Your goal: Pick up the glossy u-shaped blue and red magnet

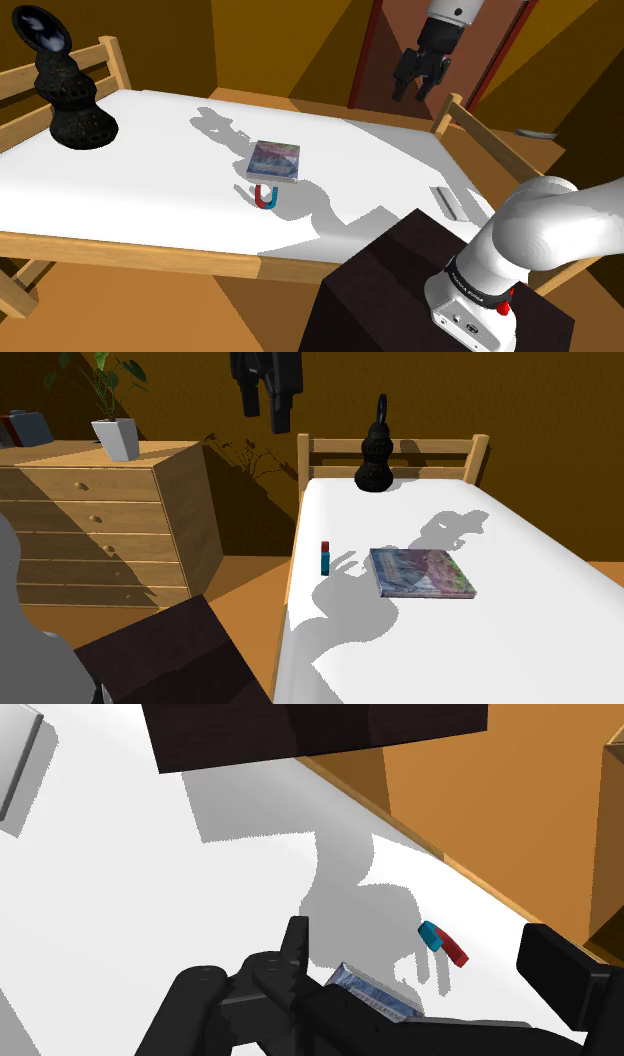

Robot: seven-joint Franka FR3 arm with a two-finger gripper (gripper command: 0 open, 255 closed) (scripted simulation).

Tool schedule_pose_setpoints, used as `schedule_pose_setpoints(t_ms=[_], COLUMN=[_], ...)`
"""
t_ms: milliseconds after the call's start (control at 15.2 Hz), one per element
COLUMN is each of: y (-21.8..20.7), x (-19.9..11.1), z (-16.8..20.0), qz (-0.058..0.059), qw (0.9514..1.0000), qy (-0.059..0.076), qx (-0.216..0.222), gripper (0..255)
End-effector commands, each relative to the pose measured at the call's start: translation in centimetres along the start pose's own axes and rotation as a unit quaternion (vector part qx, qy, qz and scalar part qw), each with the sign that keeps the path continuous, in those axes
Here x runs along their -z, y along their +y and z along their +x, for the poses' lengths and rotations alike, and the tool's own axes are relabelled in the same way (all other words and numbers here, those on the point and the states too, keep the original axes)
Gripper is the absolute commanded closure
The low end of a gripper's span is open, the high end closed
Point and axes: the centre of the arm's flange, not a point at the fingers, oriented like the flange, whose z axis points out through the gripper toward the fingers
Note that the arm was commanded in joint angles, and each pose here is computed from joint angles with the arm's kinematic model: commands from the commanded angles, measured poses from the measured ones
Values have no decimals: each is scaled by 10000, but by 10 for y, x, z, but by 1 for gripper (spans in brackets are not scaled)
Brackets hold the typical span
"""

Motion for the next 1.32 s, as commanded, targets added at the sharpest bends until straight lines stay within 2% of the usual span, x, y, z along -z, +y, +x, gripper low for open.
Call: schedule_pose_setpoints(t_ms=[0, 594, 1254], y=[0, -32, -74], x=[0, -98, -208], z=[0, 63, 127], qz=[0, -93, -196], qw=[10000, 9985, 9933], qy=[0, -64, -134], qx=[0, 537, 1131], gripper=[0, 0, 0])
